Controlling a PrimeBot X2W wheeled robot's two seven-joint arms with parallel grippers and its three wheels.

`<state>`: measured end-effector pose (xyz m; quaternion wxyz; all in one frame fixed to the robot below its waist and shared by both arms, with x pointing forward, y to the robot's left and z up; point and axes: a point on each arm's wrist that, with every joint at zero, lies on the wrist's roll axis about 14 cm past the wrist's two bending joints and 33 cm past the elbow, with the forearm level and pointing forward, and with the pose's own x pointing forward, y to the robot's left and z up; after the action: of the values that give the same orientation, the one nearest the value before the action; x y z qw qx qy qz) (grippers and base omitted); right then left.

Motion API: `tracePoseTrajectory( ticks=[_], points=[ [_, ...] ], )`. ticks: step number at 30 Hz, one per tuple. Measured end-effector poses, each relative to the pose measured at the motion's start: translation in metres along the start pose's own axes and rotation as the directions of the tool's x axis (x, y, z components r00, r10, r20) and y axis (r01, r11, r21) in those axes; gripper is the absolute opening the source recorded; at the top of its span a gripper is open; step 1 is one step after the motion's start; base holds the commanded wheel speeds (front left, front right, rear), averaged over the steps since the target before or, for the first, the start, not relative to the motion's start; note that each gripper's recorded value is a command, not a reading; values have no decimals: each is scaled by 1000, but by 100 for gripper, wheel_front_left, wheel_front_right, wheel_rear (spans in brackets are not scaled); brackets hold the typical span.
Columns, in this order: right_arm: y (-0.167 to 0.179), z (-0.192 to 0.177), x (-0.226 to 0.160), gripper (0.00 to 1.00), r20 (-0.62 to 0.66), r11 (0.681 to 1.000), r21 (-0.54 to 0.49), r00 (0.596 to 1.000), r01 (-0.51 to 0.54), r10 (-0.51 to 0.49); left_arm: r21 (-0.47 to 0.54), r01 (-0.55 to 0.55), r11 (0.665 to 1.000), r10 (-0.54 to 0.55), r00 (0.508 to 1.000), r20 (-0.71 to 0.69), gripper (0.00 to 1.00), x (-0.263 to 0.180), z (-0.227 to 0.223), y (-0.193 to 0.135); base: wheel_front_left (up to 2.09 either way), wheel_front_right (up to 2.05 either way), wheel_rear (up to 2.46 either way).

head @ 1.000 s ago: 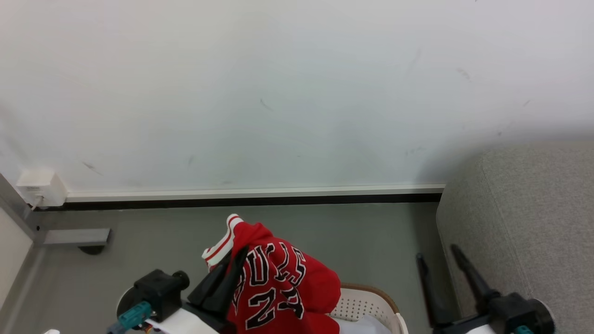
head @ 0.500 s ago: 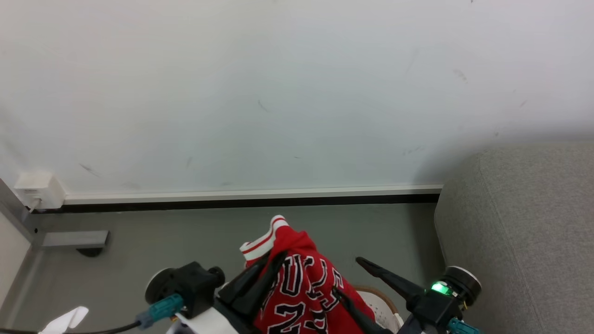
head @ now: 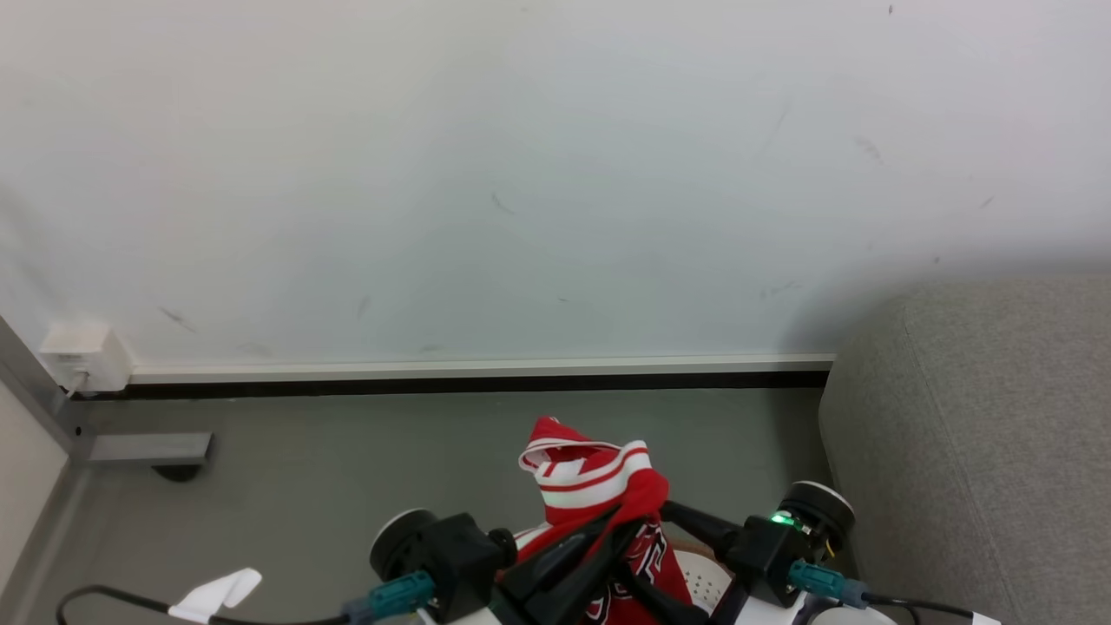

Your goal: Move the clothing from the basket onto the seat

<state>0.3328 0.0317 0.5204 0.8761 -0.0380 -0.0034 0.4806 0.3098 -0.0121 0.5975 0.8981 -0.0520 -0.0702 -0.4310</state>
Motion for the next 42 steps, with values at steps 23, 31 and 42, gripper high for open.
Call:
tracePoseTrajectory(
  ticks=[23, 31, 42],
  points=[
    [-52, 22, -31, 0, 92, 972, 126, 973, 197, -210, -15, -53, 998, 53, 998, -19, 100, 12, -24, 13, 0, 0, 0],
    [-93, 25, -77, 0, 107, 920, 115, 916, 376, -388, -55, 61, 997, -63, 998, -26, 100, 37, -41, -14, 0, 0, 0],
    [-140, 25, -165, 0, 115, 762, 120, 753, 637, -648, -110, 230, 967, -232, 973, -2, 100, 79, -53, -49, 0, 0, 0]
  ],
)
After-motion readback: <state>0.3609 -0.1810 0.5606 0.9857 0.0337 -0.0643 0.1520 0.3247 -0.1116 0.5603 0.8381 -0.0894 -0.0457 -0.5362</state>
